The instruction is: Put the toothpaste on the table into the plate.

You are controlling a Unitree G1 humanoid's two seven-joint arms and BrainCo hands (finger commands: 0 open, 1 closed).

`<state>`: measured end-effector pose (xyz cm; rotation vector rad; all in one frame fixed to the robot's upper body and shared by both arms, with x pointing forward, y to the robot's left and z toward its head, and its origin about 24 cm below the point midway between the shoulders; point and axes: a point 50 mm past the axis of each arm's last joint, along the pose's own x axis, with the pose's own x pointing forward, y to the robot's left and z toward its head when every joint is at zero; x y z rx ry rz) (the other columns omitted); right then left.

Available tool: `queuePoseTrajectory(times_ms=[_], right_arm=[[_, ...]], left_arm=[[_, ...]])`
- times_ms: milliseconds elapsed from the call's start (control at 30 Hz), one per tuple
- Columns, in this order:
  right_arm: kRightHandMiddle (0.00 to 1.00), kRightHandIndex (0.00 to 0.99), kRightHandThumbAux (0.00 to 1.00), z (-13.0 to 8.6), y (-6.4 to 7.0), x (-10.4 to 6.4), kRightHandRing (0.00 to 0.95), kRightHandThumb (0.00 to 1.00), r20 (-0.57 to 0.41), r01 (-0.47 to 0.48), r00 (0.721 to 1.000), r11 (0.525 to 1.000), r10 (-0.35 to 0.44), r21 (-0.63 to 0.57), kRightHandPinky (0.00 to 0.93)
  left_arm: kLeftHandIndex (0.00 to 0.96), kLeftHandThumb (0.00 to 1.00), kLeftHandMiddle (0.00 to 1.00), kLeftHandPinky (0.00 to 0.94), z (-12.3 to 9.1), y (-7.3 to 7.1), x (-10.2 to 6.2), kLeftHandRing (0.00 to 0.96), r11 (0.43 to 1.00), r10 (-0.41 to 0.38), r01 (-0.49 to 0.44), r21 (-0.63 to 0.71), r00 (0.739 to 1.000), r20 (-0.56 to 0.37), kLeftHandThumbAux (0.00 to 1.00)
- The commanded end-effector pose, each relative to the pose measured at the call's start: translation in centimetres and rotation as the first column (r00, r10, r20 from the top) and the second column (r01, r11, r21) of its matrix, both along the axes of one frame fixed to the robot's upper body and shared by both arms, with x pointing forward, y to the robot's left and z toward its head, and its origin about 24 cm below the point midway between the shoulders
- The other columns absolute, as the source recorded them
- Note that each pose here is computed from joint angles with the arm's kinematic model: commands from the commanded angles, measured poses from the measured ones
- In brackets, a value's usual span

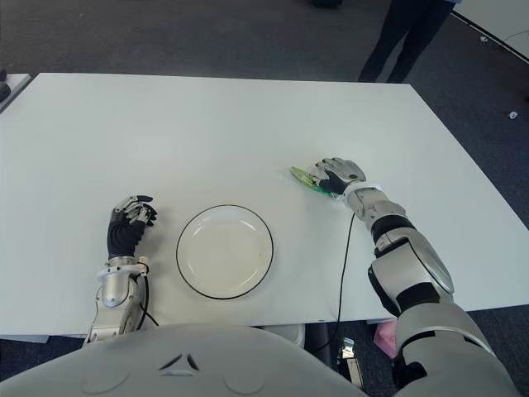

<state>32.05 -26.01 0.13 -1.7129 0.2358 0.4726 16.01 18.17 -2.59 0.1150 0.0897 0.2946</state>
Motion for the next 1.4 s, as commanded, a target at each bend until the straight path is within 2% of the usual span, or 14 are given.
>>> queuePoseTrajectory(times_ms=[33,267,367,467,733,1033,1400], right_arm=[[0.0,0.0,0.084,-3.7,-0.4,-3.2,0.0,0.573,-0.209,-0.006,0.978,0.999,-0.004,-0.047,0.0],[0.0,0.0,0.099,-5.3,-1.1,-5.1,0.0,0.567,-0.278,0.028,0.959,0.997,-0.045,-0.065,0.0],[0.0,0.0,0.103,-5.8,-1.2,-5.6,0.0,0.564,-0.297,0.032,0.954,0.997,-0.053,-0.077,0.0],[0.0,0.0,0.108,-7.0,-1.1,-6.9,0.0,0.555,-0.322,0.035,0.944,0.994,-0.066,-0.101,0.0],[0.0,0.0,0.122,-7.7,-1.4,-7.7,0.0,0.538,-0.351,0.035,0.933,0.99,-0.082,-0.14,0.0],[0.0,0.0,0.226,-8.7,-1.3,-8.8,0.0,0.546,-0.369,0.018,0.925,0.979,-0.094,-0.204,0.0],[0.0,0.0,0.372,-9.7,-1.0,-10.1,0.0,0.57,-0.373,-0.044,0.926,0.964,-0.059,-0.261,0.0]], left_arm=[[0.434,0.706,0.623,0.622,-0.9,0.1,-0.8,0.621,1.0,0.014,-0.014,0.001,0.997,-0.073,0.719],[0.434,0.706,0.621,0.62,-0.9,0.1,-0.8,0.62,1.0,0.018,-0.018,0.001,0.997,-0.081,0.719],[0.434,0.706,0.62,0.62,-0.8,0.1,-0.9,0.619,1.0,0.019,-0.019,0.001,0.996,-0.083,0.719],[0.434,0.706,0.618,0.619,-0.8,0.1,-0.9,0.617,1.0,0.021,-0.021,0.0,0.996,-0.085,0.719],[0.434,0.706,0.619,0.62,-0.7,0.1,-1.0,0.617,1.0,0.023,-0.024,-0.001,0.997,-0.079,0.718],[0.434,0.705,0.626,0.622,-0.7,0.1,-1.1,0.622,1.0,0.026,-0.026,0.006,0.997,-0.073,0.718],[0.434,0.704,0.624,0.616,-0.6,0.2,-1.3,0.618,1.0,0.027,-0.027,0.0,0.997,-0.076,0.719]])
